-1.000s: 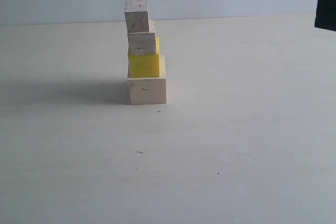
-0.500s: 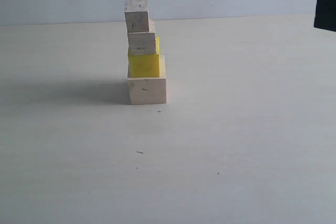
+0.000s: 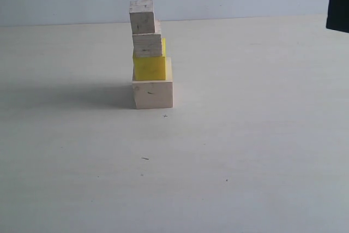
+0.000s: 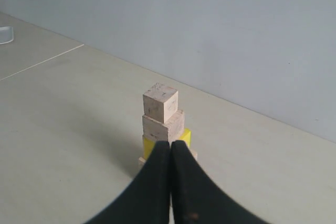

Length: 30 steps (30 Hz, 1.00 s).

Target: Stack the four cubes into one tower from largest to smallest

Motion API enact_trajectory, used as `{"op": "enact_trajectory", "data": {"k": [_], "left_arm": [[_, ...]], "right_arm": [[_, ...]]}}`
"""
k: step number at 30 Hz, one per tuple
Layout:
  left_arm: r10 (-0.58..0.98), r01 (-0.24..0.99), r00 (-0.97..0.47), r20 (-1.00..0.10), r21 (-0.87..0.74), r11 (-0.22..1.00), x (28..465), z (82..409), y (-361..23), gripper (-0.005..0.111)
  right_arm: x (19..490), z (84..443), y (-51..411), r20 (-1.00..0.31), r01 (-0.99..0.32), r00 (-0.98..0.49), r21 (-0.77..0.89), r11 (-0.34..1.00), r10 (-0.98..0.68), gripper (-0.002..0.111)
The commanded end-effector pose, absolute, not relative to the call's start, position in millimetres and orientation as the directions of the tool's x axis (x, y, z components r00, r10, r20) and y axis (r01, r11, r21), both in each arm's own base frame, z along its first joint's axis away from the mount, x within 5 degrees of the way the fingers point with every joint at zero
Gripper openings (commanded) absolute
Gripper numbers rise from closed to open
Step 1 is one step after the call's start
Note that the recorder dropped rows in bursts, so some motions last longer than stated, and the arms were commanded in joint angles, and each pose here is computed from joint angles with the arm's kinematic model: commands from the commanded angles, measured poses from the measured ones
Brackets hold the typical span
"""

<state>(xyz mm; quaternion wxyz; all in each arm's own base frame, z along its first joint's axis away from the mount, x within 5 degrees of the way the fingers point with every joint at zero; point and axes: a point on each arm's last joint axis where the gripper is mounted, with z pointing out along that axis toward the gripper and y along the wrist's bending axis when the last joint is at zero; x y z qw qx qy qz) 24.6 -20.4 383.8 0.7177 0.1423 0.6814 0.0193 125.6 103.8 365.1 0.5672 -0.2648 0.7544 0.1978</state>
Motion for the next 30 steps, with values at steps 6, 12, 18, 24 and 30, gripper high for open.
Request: {"op": "enact_trajectory", "data": {"k": [6,12,18,24,30], "left_arm": [[-0.028,-0.029,-0.149,-0.988,-0.024,0.999,53,284,-2,0.000],[-0.068,-0.051,-0.257,-0.964,-0.056,0.997,55,216,0,0.000],[-0.019,-0.052,-0.279,-0.960,-0.005,0.999,55,181,2,0.000],[0.053,-0.058,-0.263,-0.963,0.070,0.996,53,182,4,0.000],[0.048,-0.060,-0.261,-0.964,0.066,0.996,53,182,4,0.000]], "right_arm": [[124,369,104,-0.966,-0.628,-0.199,-0.002,0.778,-0.163,0.000],[124,369,104,-0.966,-0.628,-0.199,-0.002,0.778,-0.163,0.000],[124,369,104,-0.966,-0.628,-0.199,-0.002,0.778,-0.163,0.000],[124,369,104,-0.966,-0.628,-0.200,-0.002,0.778,-0.163,0.000],[124,369,104,-0.966,-0.628,-0.200,-0.002,0.778,-0.163,0.000]]}}
